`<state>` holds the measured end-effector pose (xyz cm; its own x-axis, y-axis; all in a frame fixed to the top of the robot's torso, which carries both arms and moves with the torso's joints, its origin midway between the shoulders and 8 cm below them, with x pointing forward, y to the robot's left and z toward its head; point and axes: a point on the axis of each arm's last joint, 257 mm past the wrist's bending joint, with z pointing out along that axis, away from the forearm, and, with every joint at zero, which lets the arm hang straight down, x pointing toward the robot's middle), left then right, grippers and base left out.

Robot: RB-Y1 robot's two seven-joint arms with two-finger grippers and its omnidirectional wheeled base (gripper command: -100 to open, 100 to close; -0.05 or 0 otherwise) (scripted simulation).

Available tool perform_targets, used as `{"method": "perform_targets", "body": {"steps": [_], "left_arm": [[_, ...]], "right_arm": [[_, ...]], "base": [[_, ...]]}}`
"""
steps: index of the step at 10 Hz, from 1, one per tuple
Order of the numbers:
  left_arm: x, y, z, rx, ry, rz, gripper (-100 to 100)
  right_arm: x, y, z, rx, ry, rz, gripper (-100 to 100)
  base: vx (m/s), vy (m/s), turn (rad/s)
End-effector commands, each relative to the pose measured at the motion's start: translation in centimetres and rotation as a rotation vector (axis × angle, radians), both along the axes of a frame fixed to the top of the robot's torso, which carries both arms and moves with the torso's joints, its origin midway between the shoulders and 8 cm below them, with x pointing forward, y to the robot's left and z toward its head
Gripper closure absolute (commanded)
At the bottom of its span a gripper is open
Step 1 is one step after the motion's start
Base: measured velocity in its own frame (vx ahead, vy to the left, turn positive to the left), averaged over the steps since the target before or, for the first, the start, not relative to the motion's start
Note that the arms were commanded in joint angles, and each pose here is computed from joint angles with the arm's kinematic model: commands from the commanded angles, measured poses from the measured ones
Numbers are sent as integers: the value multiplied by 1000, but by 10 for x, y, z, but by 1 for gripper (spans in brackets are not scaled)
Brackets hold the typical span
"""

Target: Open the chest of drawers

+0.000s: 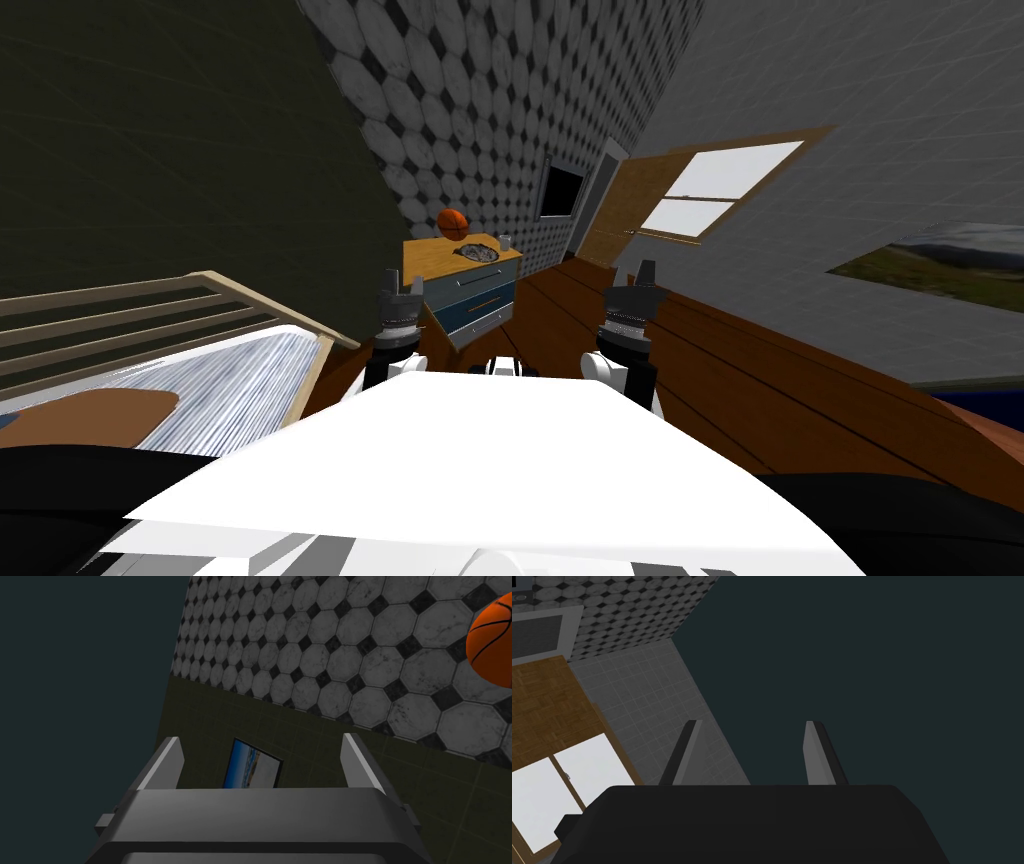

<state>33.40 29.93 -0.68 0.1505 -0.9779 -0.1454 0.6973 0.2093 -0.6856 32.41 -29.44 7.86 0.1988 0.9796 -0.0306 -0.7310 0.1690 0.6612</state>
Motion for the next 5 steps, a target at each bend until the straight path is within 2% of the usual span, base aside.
{"method": "perform_targets", "body": {"steps": [1, 4, 5], "left_arm": [[2, 12, -20, -39, 16, -3, -100], [3, 23, -39, -67, 39, 3, -100], [2, 30, -46, -93, 34, 2, -100]], "right_arm": [[0, 0, 0, 0, 0, 0, 0], [0, 0, 0, 0, 0, 0, 0], [0, 0, 0, 0, 0, 0, 0]], "base": [[148, -109, 18], [104, -84, 16], [127, -70, 18]]}}
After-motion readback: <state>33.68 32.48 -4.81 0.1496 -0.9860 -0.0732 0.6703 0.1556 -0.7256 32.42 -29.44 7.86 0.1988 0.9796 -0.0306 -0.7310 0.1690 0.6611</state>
